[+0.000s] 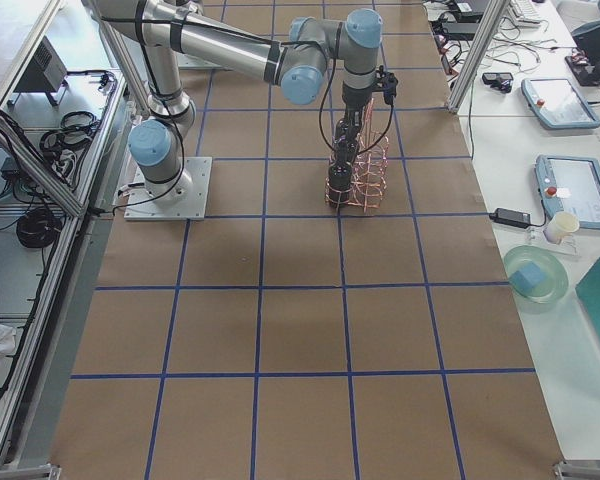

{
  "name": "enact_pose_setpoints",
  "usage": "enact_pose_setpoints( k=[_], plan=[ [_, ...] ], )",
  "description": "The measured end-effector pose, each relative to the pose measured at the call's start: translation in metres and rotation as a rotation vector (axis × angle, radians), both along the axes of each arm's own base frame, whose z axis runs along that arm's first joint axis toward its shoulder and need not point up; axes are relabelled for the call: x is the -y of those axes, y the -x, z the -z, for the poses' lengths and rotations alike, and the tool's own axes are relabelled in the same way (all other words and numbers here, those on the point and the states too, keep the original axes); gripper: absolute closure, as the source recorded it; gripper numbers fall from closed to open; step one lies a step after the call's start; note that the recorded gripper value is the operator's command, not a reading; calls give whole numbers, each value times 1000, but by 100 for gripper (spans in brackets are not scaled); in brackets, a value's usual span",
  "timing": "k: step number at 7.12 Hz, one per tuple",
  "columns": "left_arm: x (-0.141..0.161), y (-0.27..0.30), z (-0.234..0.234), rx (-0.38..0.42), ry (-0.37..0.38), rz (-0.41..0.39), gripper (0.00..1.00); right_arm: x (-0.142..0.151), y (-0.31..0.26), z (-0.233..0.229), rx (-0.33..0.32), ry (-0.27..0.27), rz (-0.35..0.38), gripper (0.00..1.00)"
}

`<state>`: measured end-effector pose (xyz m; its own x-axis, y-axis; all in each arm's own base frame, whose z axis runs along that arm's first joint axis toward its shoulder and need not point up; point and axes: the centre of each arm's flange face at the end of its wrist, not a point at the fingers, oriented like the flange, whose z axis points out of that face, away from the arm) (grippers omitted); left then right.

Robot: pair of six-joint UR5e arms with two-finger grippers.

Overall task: Place wine into wine basket
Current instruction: 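Open the right gripper and raise it away from the rack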

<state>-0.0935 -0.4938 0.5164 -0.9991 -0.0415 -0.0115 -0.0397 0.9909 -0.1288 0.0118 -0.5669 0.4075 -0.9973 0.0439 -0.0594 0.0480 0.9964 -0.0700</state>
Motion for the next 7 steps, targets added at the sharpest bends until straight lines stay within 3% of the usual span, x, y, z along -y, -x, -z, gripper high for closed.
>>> enact_pose_setpoints(
  k=[2,4,7],
  plan=[
    [-1,0,-1,1,2,0,0,-1,-1,-13,-1,20,44,0],
    [-1,0,-1,1,1,0,0,-12,-24,-57,0,38,77,0],
    [-2,0,-2,3,3,1,0,-59,-130,-98,20,24,158,0]
  ],
)
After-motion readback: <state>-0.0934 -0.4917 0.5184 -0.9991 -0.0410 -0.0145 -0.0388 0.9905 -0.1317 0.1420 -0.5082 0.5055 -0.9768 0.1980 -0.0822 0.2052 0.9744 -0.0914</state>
